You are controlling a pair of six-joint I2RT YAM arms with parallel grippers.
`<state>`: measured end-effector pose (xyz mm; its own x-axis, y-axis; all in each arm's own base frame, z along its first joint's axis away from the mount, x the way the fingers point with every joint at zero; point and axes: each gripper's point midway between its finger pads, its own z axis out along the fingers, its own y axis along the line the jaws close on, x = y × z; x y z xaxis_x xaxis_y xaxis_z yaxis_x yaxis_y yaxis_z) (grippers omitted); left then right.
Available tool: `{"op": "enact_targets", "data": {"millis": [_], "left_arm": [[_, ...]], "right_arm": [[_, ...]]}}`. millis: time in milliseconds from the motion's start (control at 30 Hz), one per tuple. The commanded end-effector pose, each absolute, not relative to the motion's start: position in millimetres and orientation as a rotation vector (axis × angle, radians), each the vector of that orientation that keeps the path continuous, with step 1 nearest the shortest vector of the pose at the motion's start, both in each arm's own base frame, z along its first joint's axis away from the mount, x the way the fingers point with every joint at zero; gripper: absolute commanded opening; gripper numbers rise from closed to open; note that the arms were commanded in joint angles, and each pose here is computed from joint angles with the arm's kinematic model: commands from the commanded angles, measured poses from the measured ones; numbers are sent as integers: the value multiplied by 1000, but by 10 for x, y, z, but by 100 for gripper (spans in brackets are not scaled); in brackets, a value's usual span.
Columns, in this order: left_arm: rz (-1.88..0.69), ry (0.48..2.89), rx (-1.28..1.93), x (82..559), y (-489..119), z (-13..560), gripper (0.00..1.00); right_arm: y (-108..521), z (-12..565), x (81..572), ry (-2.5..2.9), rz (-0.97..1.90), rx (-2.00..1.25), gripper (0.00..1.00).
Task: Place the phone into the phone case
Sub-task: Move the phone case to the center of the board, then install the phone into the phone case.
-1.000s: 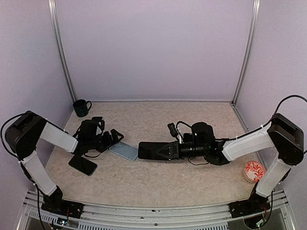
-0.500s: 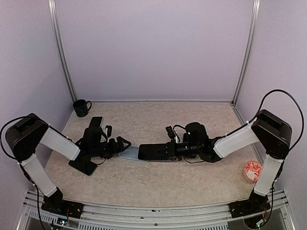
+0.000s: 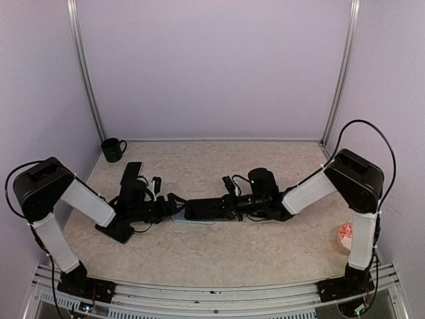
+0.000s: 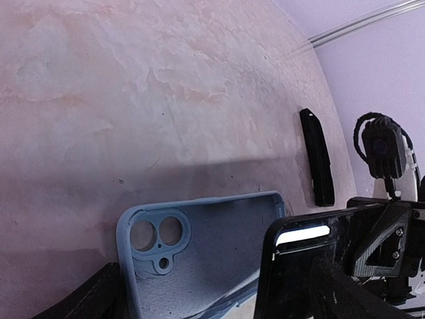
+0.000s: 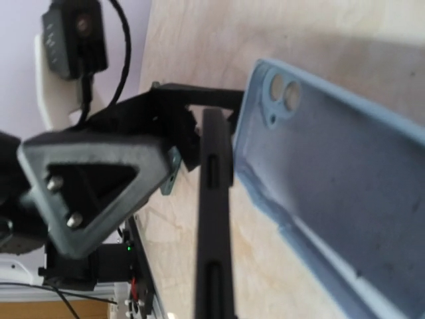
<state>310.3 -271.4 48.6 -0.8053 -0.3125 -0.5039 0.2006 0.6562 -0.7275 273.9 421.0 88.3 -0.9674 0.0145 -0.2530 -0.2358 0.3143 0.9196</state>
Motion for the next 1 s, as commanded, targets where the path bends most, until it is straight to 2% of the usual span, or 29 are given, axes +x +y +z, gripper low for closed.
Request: {"op": "enact_targets", "data": {"millis": [0, 967], "left_arm": [[-1069, 2335, -99, 2988, -2683, 275, 94], [-1125, 2290, -58, 3000, -2788, 394, 93]], "right_arm": [[4280, 1021, 2889, 2296, 1792, -225, 0], [4340, 512, 2971, 2455, 1838, -158, 0]]}}
